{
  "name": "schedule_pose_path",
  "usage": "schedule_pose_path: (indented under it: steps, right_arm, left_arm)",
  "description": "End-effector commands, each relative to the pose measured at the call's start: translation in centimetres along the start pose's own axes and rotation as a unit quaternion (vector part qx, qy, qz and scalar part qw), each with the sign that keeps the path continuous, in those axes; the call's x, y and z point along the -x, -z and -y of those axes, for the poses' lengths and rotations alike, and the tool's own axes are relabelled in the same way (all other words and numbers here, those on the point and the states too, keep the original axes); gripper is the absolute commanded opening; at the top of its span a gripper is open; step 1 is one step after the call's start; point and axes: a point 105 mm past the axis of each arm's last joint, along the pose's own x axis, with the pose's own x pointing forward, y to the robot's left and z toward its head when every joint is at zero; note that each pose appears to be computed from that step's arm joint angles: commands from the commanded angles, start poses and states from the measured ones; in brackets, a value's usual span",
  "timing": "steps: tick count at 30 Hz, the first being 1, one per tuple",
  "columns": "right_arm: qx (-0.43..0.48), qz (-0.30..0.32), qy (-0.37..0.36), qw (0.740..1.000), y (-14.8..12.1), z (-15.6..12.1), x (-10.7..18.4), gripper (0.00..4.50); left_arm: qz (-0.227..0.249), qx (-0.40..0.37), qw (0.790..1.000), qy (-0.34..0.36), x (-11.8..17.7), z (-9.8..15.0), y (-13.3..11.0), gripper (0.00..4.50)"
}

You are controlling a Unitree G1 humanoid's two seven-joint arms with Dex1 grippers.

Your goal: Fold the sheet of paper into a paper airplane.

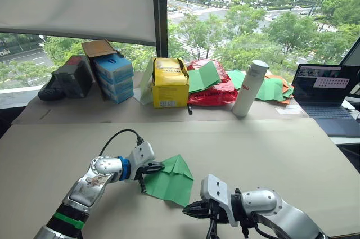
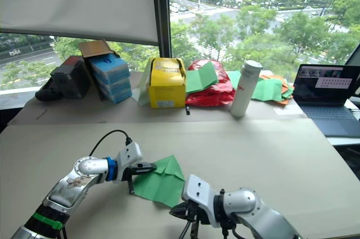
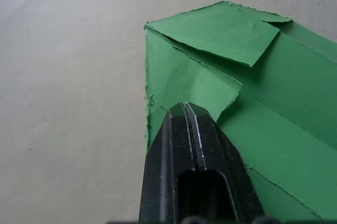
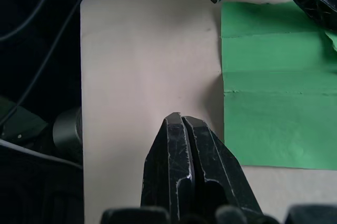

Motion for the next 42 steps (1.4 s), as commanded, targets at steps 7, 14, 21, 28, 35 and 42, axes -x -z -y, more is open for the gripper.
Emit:
schedule_pose_path:
  steps: [7,14,21,28,35,42]
  right_arm:
    - [0.014,-0.026,0.070,0.997,0.7,0.2,-2.1,0.00]
    - [0.040,-0.052,0.148,0.987,1.0,2.1,-1.7,0.00]
    - [0.030,-0.076,0.216,0.973,2.0,2.8,0.7,0.00]
    - [-0.006,-0.079,0.271,0.959,3.1,3.0,1.6,0.00]
    - [-0.052,-0.022,0.339,0.939,2.4,4.7,1.7,0.00]
    - [-0.075,0.059,0.368,0.925,0.6,5.2,1.9,0.00]
  left_arm:
    - [-0.035,0.006,0.999,0.038,-1.0,0.7,0.9,0.02]
    - [-0.025,-0.006,0.999,0.048,-1.4,0.3,-0.2,0.02]
    - [-0.021,-0.011,0.999,0.047,-1.6,-0.2,-0.6,0.02]
    - [-0.026,-0.009,0.999,0.040,-1.3,-0.5,-0.3,0.02]
    - [-0.027,-0.009,0.999,0.040,-1.5,-0.4,-0.1,0.02]
    - [-0.026,-0.014,0.999,0.037,-1.6,-0.8,-0.3,0.02]
